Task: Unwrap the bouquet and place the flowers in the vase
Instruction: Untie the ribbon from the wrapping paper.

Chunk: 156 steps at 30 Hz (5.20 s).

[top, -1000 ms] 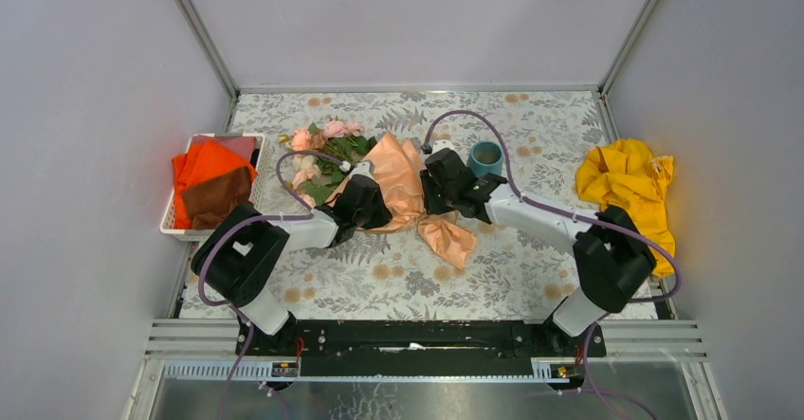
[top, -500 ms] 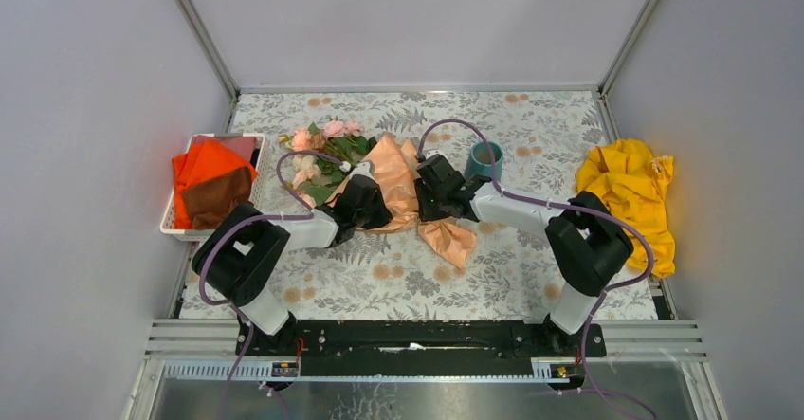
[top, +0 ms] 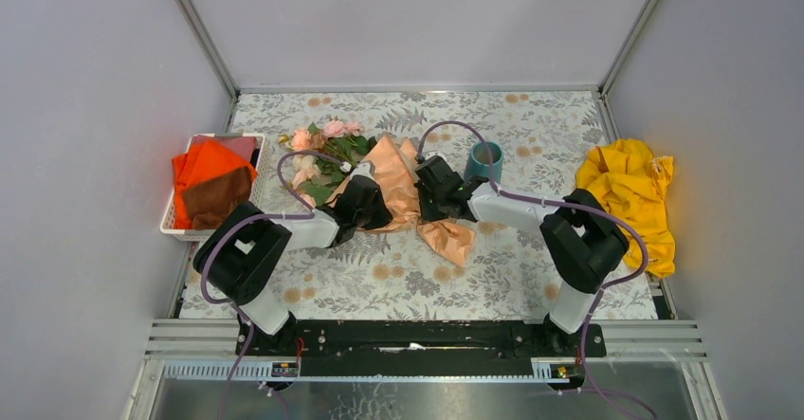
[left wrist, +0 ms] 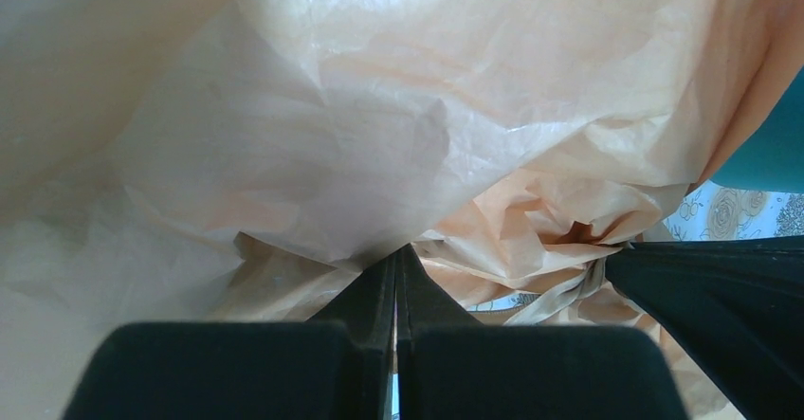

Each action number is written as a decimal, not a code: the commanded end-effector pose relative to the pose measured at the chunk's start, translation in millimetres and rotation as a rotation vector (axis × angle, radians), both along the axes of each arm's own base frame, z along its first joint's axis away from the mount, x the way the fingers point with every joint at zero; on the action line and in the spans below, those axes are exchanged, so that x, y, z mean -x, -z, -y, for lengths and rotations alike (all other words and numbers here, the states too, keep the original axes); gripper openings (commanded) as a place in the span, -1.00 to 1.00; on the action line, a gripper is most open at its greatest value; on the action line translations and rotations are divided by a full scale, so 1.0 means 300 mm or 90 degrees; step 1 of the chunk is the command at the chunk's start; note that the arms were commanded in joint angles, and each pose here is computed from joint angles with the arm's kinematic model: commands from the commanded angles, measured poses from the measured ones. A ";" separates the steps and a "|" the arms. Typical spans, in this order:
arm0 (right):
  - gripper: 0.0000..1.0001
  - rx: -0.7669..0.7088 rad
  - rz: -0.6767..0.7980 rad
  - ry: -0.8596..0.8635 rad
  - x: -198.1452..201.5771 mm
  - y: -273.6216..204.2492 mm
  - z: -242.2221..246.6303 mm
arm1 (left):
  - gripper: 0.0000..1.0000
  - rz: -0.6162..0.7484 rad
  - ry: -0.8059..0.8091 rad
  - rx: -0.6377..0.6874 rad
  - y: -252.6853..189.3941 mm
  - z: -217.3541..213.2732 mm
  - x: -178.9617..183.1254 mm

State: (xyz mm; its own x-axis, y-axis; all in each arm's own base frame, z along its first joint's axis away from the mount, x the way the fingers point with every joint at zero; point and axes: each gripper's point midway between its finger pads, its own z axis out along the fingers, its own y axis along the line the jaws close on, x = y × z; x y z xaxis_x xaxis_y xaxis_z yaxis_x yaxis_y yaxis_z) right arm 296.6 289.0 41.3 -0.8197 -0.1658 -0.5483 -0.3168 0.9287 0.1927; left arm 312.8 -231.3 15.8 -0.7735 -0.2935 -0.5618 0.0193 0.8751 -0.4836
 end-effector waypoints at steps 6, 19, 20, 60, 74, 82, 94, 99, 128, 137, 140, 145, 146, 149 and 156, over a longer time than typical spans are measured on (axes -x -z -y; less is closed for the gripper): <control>-1.00 -0.032 0.109 0.015 -0.033 -0.250 0.025 | -1.00 -0.016 -0.005 -0.015 0.052 -0.023 0.015; -1.00 -0.081 0.090 -0.009 0.030 -0.289 0.016 | -1.00 -0.020 -0.003 -0.010 0.041 -0.022 0.024; -1.00 -0.097 0.078 -0.018 0.044 -0.281 0.001 | -1.00 -0.015 -0.001 -0.004 0.022 -0.019 0.024; -0.67 -0.152 -0.048 -0.077 0.129 -0.108 -0.097 | -1.00 -0.082 0.028 0.058 0.098 0.030 0.100; -0.90 -0.137 -0.017 -0.059 0.094 -0.155 -0.083 | -1.00 -0.103 0.024 0.046 0.159 0.020 0.117; -1.00 -0.135 0.007 -0.052 0.079 -0.199 -0.073 | -1.00 -0.115 0.023 0.041 0.187 0.016 0.124; -0.95 -0.175 0.059 -0.043 0.067 -0.339 -0.071 | -1.00 -0.125 0.023 0.035 0.209 0.013 0.130; -0.96 -0.187 0.074 -0.044 0.071 -0.382 -0.066 | -1.00 -0.125 0.022 0.033 0.213 0.011 0.130; -0.95 -0.292 0.155 -0.116 0.101 -0.636 -0.109 | -1.00 -0.139 0.026 0.031 0.243 0.012 0.141; -0.93 -0.296 0.199 -0.140 0.054 -0.746 -0.146 | -1.00 -0.139 0.027 0.031 0.244 0.015 0.139; -0.92 -0.312 0.204 -0.148 0.047 -0.772 -0.169 | -1.00 -0.140 0.025 0.030 0.245 0.011 0.140; -0.91 -0.310 0.223 -0.147 0.017 -0.805 -0.184 | -1.00 -0.140 0.027 0.030 0.242 0.014 0.142; -0.91 -0.309 0.229 -0.146 0.010 -0.813 -0.185 | -1.00 -0.140 0.027 0.029 0.244 0.013 0.142; -0.86 -0.306 0.243 -0.147 -0.007 -0.839 -0.192 | -1.00 -0.142 0.026 0.028 0.246 0.010 0.144; -0.35 -0.197 0.173 -0.139 -0.067 -0.681 -0.202 | -1.00 -0.140 0.028 0.031 0.239 0.012 0.147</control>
